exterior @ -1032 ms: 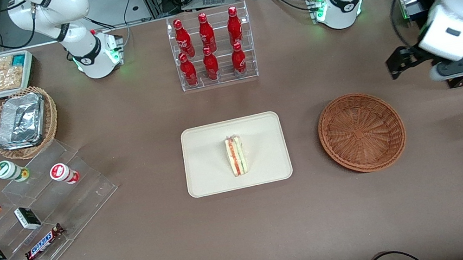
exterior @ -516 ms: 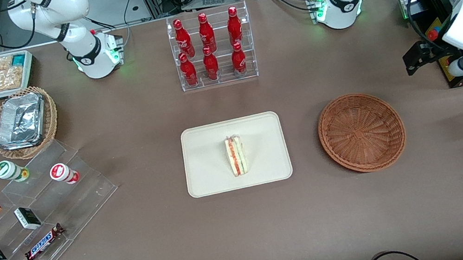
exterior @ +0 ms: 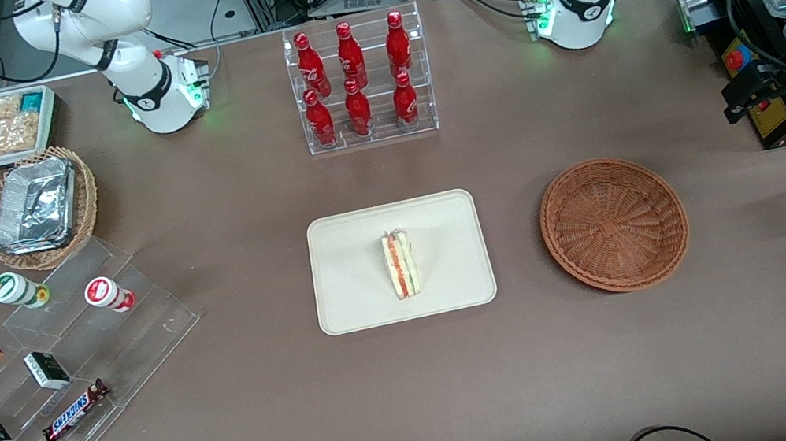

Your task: Place sandwich from basket to tray

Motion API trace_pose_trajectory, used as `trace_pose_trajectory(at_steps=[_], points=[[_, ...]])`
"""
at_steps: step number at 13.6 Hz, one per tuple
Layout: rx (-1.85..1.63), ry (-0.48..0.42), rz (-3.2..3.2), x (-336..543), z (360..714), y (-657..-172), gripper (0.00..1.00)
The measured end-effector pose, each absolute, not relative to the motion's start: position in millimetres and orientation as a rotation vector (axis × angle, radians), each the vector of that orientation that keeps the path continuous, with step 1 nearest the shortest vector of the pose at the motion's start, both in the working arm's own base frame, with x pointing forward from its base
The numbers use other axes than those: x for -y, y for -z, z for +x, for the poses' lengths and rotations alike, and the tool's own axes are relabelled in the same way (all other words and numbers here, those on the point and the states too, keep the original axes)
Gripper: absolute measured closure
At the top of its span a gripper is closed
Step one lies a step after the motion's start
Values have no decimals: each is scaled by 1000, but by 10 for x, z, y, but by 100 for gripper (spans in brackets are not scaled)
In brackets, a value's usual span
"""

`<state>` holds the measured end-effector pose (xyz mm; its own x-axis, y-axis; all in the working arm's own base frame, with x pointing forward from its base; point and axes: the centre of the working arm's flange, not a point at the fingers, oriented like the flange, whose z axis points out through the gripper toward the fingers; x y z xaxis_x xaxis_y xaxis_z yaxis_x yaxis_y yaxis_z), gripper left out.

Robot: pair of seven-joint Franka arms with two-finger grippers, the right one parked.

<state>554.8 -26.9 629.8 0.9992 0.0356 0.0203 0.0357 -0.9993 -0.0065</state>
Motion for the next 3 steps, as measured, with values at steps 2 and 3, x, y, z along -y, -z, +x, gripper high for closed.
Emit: trace_pose_trajectory(at_steps=[2,3], points=[[55,30,-3133,269,5562,-6293,0],[57,27,-3132,262,5570,-6284,0]])
